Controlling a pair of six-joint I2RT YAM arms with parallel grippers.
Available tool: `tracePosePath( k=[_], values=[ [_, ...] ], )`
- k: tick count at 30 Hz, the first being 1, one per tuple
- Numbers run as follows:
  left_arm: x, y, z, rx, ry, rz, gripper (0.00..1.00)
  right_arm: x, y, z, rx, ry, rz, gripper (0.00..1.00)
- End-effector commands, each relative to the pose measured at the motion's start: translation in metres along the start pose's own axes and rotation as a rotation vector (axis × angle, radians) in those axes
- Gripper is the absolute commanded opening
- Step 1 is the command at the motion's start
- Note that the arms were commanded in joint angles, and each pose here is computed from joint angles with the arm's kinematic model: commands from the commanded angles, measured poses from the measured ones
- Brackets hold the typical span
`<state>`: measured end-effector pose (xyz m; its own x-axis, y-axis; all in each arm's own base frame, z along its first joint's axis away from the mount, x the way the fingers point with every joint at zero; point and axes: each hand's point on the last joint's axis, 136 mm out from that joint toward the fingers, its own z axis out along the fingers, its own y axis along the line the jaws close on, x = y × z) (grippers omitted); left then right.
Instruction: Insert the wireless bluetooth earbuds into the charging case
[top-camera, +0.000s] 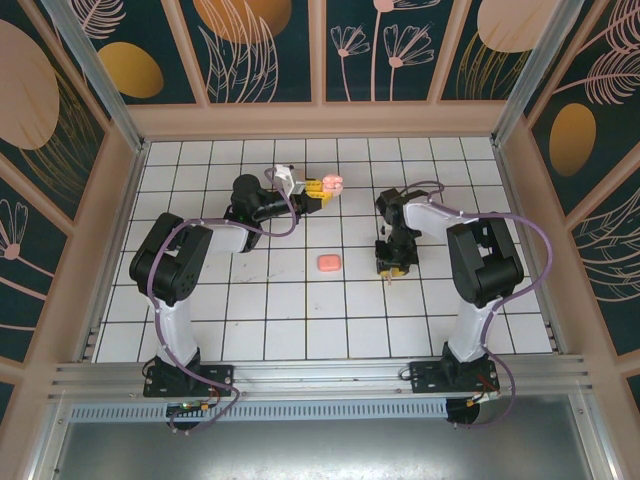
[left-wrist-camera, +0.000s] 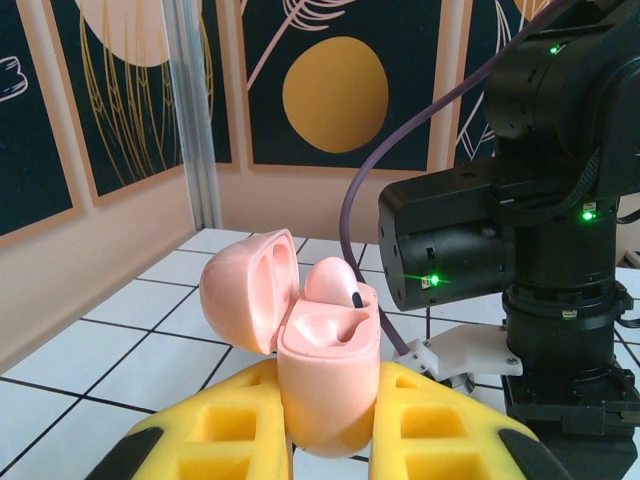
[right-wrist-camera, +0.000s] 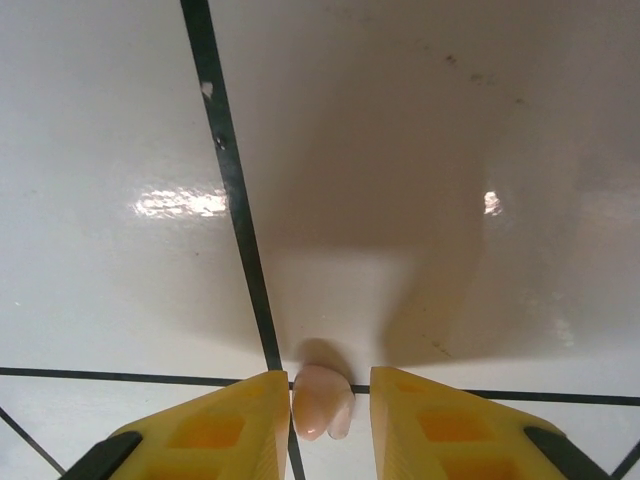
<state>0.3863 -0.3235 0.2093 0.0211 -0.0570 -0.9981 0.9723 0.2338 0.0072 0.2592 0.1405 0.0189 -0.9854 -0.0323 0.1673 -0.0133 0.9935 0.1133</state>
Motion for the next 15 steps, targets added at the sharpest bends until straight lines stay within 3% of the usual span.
tracePosePath(
  k=[1, 15],
  values=[
    [-0.014, -0.0058, -0.0007, 0.011, -0.019, 0.049, 0.11, 0.0093, -0.0037, 0.0097, -0.001, 0.051, 0.03, 0.27],
    [-0.0122, -0.0047, -0.0004, 0.006, -0.008, 0.046, 0.11, 0.005, -0.0026, 0.0133, -0.01, 0.025, 0.024, 0.18]
  ],
)
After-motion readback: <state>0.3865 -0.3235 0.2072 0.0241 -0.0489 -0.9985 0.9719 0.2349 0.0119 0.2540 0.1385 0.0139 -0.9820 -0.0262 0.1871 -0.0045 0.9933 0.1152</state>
